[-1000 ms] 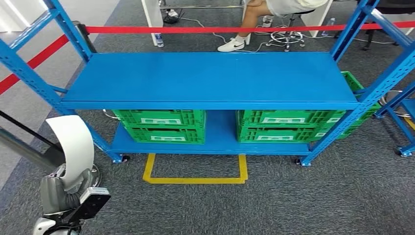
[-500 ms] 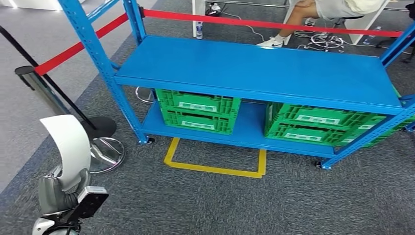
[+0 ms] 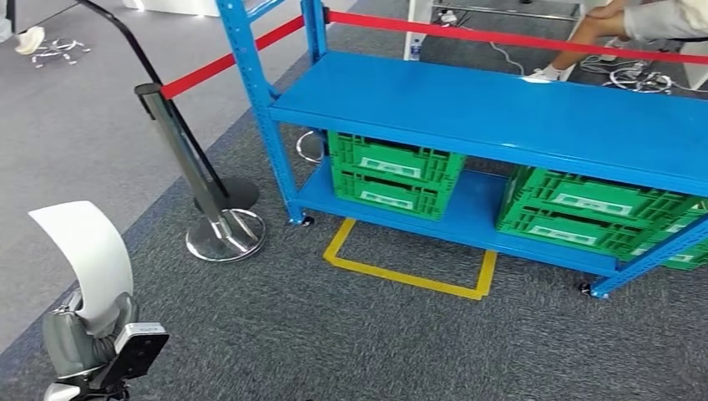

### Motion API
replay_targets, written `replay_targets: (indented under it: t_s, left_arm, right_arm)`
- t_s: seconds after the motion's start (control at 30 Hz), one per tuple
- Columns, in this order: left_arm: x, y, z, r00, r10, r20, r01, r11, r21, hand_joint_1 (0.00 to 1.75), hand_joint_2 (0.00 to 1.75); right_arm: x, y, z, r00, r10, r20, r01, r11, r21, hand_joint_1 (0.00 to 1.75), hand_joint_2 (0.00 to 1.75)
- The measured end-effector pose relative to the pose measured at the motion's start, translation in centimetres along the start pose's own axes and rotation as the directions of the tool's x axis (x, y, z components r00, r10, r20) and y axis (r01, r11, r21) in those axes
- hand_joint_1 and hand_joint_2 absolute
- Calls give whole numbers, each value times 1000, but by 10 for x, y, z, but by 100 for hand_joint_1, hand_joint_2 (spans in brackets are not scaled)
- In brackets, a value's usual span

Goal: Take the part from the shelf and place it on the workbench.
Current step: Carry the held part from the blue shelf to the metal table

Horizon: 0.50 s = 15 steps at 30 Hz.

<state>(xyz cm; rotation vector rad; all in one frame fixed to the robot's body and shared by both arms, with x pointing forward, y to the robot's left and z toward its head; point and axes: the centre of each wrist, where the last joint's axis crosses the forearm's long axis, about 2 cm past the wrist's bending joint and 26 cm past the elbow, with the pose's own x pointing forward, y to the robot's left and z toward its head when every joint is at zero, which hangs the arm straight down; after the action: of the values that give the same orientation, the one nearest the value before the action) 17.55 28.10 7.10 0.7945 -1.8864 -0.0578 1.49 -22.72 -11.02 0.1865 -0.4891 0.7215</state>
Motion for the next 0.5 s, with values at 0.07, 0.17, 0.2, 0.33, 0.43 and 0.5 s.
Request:
replay_targets:
  t_s: [0.07,0.17,0.2,0.33,0.43,0.5]
  left_arm:
    - [-1,2,1,1000,-4,-6,4,1000,7,143,175]
    - [-2,4,1,1000,-8,-10,8,1000,17,143,175]
    - [-2,4,0,1000,-8,-8,8,1000,20,143,175]
    - [-2,6,0,1000,0,-8,0,1000,12,143,175]
    - [-2,5,1,1000,12,-14,-12,1000,0,143,175]
    - [-2,5,1,1000,16,-16,-16,1000,-4,143,175]
  right_arm:
    - [0,-1,0,1000,1,1,-1,1000,-1,0,0]
    - [2,-2,-1,1000,2,3,-2,1000,-3,0,0]
    - [2,-2,-1,1000,2,4,-2,1000,-4,0,0]
    - [4,-4,-2,1000,4,10,-3,1000,-6,0,0]
    - [3,-2,-1,1000,2,6,-2,1000,-4,0,0]
    - [2,-1,-1,1000,1,3,-1,1000,-2,0,0]
